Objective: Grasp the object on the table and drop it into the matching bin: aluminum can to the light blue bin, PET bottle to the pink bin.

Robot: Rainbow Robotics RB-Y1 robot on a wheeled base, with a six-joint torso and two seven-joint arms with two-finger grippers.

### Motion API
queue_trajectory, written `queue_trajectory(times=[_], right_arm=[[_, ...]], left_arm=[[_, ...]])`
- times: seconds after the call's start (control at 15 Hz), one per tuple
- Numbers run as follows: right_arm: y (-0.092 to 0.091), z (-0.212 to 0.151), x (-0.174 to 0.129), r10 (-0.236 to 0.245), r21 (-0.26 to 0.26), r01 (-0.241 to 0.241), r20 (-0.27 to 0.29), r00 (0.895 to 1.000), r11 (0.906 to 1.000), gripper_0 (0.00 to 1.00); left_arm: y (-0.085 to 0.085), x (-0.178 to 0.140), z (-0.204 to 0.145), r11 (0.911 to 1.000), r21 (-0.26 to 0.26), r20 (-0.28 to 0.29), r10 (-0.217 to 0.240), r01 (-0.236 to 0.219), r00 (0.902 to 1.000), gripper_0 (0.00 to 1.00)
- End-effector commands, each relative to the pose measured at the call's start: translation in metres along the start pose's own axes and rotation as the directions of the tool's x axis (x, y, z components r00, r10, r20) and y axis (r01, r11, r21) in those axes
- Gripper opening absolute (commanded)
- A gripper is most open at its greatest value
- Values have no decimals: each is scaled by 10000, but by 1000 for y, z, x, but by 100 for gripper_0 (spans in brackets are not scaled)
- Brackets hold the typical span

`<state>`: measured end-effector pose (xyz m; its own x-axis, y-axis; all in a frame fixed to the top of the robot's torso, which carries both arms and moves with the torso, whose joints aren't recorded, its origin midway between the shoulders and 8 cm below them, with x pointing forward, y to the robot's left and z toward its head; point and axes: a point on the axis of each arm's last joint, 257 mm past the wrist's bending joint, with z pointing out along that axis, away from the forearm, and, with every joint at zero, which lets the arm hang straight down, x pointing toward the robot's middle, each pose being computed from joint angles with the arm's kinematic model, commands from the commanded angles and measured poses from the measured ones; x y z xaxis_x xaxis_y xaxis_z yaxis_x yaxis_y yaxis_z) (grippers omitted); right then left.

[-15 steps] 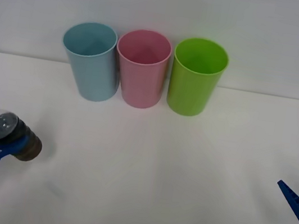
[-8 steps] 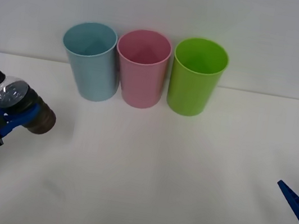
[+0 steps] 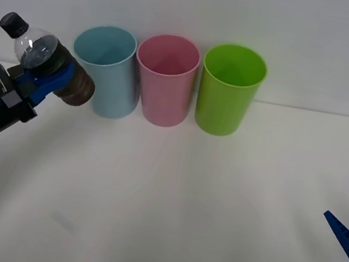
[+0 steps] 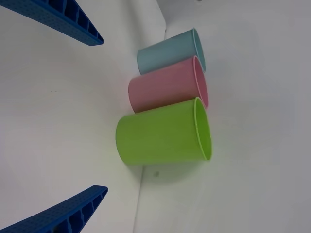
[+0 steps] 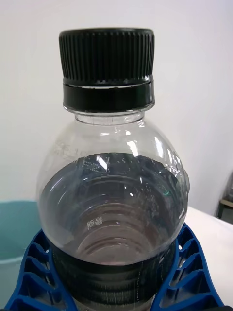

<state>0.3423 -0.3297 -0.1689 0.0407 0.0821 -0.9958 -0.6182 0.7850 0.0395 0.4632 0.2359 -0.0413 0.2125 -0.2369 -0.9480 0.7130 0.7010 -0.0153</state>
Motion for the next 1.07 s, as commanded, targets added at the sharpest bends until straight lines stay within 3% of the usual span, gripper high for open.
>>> queue_trajectory(times=[0.07, 0.47, 1.07], right_arm=[[0, 0, 0, 0, 0, 0, 0, 10000, 10000, 100], [0, 0, 0, 0, 0, 0, 0, 10000, 10000, 100], [0, 0, 0, 0, 0, 0, 0, 10000, 10000, 100]], left_arm=[[5, -18, 36, 9999, -117, 438, -121, 127, 9990, 0], [7, -27, 105, 9985, -537, 512, -76, 104, 9987, 0], [34, -14, 206, 9983, -410, -441, 402, -420, 9982, 0]])
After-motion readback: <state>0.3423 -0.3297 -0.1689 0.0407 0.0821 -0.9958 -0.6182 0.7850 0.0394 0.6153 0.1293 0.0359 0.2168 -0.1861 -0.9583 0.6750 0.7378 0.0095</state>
